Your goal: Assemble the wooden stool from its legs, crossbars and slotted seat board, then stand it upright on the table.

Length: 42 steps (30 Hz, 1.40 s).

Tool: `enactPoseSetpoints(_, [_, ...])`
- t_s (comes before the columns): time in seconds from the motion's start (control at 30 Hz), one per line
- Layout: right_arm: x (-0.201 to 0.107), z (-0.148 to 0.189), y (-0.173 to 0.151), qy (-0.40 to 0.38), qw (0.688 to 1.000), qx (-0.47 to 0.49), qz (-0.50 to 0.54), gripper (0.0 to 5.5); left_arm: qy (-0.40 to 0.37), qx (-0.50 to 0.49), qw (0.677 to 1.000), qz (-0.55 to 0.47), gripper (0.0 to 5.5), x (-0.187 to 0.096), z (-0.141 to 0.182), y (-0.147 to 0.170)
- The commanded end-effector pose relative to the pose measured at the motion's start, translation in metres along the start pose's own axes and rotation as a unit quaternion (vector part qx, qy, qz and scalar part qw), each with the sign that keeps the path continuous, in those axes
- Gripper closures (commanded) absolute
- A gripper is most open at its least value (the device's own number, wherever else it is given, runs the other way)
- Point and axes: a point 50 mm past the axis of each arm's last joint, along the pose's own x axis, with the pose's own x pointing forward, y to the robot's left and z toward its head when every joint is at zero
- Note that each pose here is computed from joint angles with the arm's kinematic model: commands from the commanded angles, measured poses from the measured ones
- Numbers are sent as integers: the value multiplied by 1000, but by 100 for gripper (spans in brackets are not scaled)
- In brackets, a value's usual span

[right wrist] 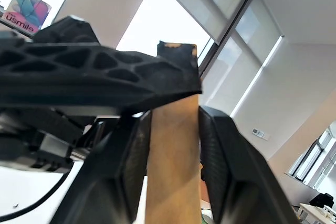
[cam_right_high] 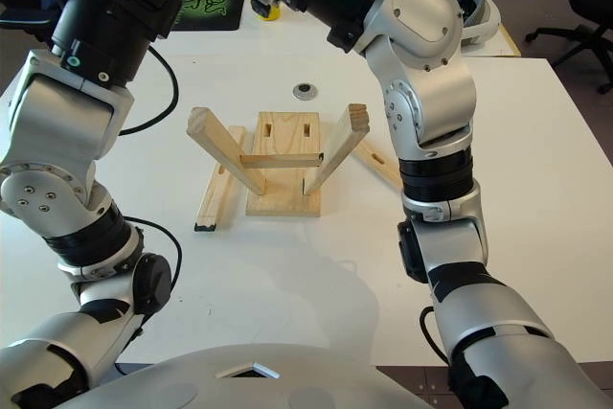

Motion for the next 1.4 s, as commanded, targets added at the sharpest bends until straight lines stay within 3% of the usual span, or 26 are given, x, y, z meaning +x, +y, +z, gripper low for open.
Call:
enactPoseSetpoints(0.03, [-2,-7,3,13,999,-25,15,417,-4,3,1000,11,291,-2,2,2])
enactPoseSetpoints(0.5, [-5,-13,-1,22,999,-29,7,417,-12,2,1000,18,500,-5,3,4])
enactPoseSetpoints(0.77, [-5,-15,5,31,999,-9,32,417,-16,5,1000,25,506,-6,5,6])
enactPoseSetpoints(0.8, [-5,-15,6,35,999,-2,37,380,-17,4,999,28,506,-6,5,7])
enactPoseSetpoints(0.97, [-5,-10,6,21,999,29,37,307,-21,7,999,39,506,-7,7,11])
enactPoseSetpoints(1.4, [-24,-6,-41,4,988,133,-75,304,-27,30,997,66,506,-12,13,22])
